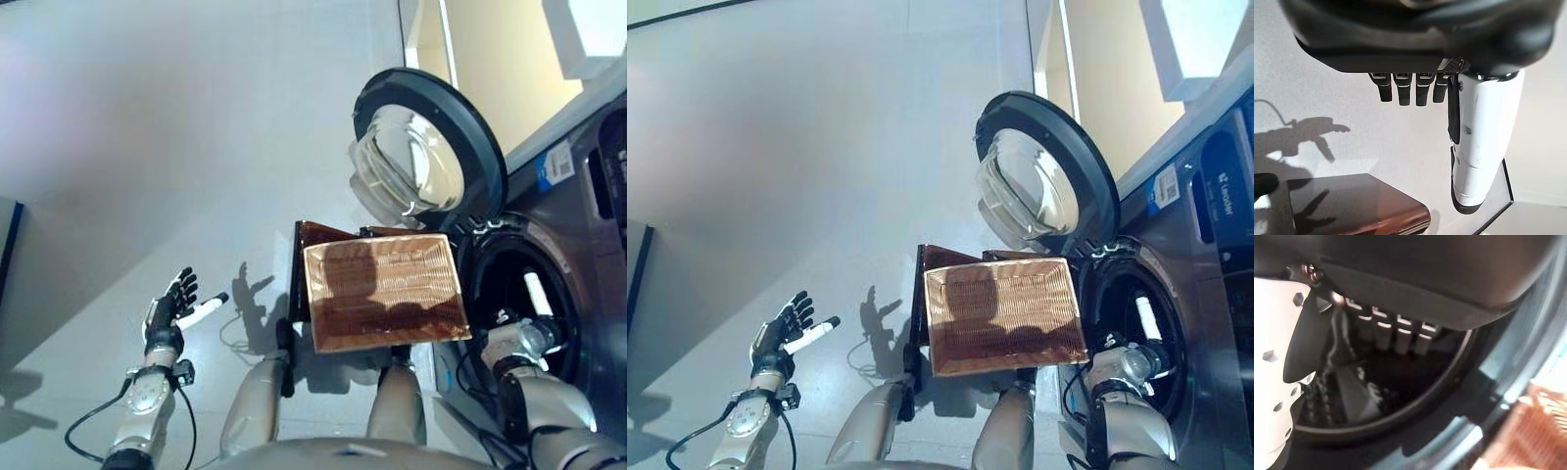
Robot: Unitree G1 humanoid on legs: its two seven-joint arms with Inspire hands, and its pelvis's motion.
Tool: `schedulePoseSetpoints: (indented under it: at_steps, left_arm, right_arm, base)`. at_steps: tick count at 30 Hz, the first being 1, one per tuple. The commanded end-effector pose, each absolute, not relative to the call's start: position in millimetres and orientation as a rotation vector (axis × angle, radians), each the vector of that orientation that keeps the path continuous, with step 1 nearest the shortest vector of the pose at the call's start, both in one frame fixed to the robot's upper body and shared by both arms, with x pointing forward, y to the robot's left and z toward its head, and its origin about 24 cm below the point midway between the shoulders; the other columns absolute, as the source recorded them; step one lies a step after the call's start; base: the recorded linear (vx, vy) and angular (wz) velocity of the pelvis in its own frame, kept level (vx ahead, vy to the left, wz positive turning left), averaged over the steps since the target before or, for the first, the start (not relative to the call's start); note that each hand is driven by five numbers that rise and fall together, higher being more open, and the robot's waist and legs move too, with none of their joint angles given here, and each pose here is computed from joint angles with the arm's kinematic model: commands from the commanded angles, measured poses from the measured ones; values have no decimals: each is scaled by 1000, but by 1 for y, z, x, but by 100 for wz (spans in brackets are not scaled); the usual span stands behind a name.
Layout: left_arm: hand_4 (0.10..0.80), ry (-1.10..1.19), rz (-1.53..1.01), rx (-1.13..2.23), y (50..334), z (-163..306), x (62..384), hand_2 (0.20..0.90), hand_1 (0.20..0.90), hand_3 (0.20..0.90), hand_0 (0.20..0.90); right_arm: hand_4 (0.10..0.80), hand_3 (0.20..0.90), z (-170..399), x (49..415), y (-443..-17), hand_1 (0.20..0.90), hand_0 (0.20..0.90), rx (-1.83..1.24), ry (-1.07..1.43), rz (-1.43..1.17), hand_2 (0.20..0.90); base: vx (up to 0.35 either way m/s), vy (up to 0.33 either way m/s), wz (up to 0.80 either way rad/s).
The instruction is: Pick up the clothes and place them into the washing machine
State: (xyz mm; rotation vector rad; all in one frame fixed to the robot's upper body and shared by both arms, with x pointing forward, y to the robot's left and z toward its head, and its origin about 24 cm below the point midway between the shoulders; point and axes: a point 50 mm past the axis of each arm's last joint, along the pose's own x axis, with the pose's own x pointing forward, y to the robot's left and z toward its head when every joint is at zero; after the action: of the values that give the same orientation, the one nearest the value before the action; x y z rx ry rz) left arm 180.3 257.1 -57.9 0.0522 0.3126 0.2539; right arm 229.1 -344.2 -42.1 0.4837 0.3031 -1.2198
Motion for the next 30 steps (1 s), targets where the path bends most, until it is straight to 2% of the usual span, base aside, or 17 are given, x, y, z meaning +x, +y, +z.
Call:
schedulePoseSetpoints:
  at_steps: [1,11,23,30]
  left_arm:
    - [800,180,329,103,278,-35,186,900,900,900,900]
    - [800,231,341,76,273,-48,181,900,900,900,900]
    - [800,388,392,80,271,-78,168,900,900,900,900]
    - [800,418,370,92,263,-84,164,900,900,900,900]
  right_arm:
    - [800,900,-40,226,-347,900,900,347,294,-1159,900]
    - [800,900,-63,239,-293,900,900,132,432,-804,900]
    - [800,900,-100,204,-259,900,900,99,569,-601,900]
    - [800,900,-113,186,-229,900,900,-49,628,-371,900]
  base:
    - [47,-17,0]
    - [59,-17,-3]
    - [80,-8,-5]
    - [65,2,-11]
